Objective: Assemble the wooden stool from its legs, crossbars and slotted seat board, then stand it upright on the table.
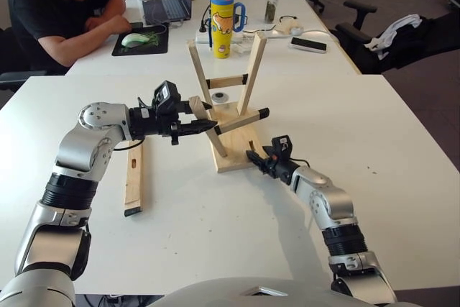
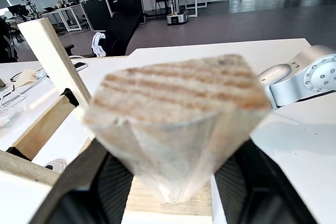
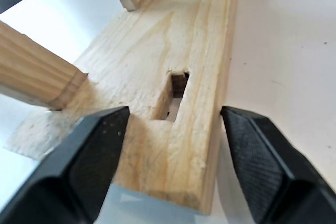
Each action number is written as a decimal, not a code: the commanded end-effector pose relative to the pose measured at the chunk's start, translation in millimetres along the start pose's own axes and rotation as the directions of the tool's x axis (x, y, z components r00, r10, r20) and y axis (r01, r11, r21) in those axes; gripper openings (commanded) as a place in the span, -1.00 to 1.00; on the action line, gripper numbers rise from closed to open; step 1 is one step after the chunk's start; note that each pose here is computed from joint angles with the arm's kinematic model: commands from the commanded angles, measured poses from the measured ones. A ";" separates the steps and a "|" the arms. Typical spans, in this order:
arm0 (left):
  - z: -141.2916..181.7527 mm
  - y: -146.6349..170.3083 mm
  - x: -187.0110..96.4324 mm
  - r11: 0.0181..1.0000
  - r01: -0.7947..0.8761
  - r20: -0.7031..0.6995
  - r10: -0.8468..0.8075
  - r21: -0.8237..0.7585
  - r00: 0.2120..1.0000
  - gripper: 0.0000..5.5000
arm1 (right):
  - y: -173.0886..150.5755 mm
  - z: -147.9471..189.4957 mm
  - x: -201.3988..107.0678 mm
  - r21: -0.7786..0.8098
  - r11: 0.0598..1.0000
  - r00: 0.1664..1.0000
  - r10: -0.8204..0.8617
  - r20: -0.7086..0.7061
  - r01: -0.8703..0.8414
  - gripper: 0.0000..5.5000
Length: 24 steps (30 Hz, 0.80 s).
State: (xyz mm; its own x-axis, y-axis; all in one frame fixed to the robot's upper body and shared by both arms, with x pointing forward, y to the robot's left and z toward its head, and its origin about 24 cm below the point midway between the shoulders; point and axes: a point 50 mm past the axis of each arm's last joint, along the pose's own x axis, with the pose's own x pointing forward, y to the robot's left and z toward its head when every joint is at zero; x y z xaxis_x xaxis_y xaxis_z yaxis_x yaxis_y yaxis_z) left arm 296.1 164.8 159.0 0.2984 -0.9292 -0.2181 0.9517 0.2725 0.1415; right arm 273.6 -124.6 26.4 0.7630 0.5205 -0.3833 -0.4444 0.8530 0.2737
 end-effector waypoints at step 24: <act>19.3 37.4 -115.0 0.891 -0.347 0.183 0.408 -0.293 0.894 0.26 | 7.8 -35.8 -5.8 0.089 0.982 0.972 -0.145 -0.185 0.164 0.18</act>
State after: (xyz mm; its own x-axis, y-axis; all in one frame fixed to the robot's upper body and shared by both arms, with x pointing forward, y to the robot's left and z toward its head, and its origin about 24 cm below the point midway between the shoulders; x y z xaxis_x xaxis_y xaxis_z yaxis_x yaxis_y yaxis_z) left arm 283.2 269.9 186.4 0.5566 -0.8256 -0.0931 0.8169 0.5642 -0.1196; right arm 265.0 -108.2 29.6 0.7621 0.5169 -0.3898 -0.4211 0.8531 0.3081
